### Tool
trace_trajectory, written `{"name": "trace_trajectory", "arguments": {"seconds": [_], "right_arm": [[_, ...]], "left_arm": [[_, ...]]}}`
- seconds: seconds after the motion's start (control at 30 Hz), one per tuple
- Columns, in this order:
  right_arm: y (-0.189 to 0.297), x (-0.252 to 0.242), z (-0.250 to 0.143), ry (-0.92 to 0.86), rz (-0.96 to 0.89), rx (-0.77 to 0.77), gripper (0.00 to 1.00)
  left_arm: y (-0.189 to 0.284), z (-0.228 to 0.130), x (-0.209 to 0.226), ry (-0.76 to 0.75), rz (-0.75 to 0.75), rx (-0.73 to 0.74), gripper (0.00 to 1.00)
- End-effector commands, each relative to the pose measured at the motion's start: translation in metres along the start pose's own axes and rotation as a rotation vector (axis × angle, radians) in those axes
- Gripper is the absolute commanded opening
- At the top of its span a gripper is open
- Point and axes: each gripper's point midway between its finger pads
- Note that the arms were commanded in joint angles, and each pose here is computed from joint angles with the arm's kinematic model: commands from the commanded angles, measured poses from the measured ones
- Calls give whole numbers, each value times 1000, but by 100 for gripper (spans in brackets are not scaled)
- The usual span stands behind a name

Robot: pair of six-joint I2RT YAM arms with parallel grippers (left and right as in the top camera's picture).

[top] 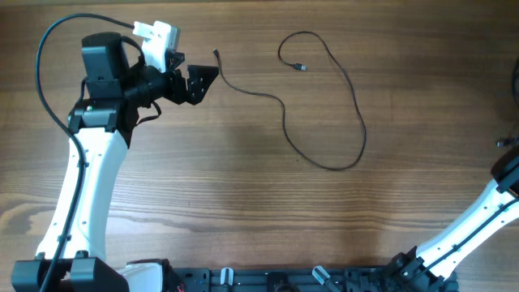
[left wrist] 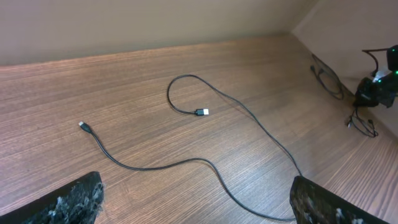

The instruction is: Untangle cables

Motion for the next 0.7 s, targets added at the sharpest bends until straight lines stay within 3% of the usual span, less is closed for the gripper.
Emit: {"name": "trace_trajectory", "arguments": {"seconds": [0.0, 0.1, 0.13, 0.17, 0.23, 0.47, 0.67], "right_arm": [[2, -9, 2, -12, -35, -6, 5], [2, -9, -2, -13, -32, 11, 5], [3, -8, -3, -29, -27, 17, 12], [5, -5, -3, -35, -6, 20, 33], [14, 3, -1, -58, 54, 26, 99], [91, -8, 30, -140, 97, -59, 99], [153, -42, 31, -228, 37, -110, 99]], "left_arm": [[8, 13, -8, -22, 3, -34, 98], [8, 13, -8, -22, 3, -34, 98], [9, 13, -8, -22, 3, -34, 98], [9, 13, -8, -22, 3, -34, 98], [8, 13, -8, -22, 3, -34, 98], [9, 13, -8, -25, 3, -33, 98], [9, 13, -8, -29, 3, -33, 100]]}}
Point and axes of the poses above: each gripper's point midway between its finger pads, its own y axis back along the fingers, its own x axis along the line the jaws close on, z = x × y, and after that the axes turned 3 degrees about y, right-handed
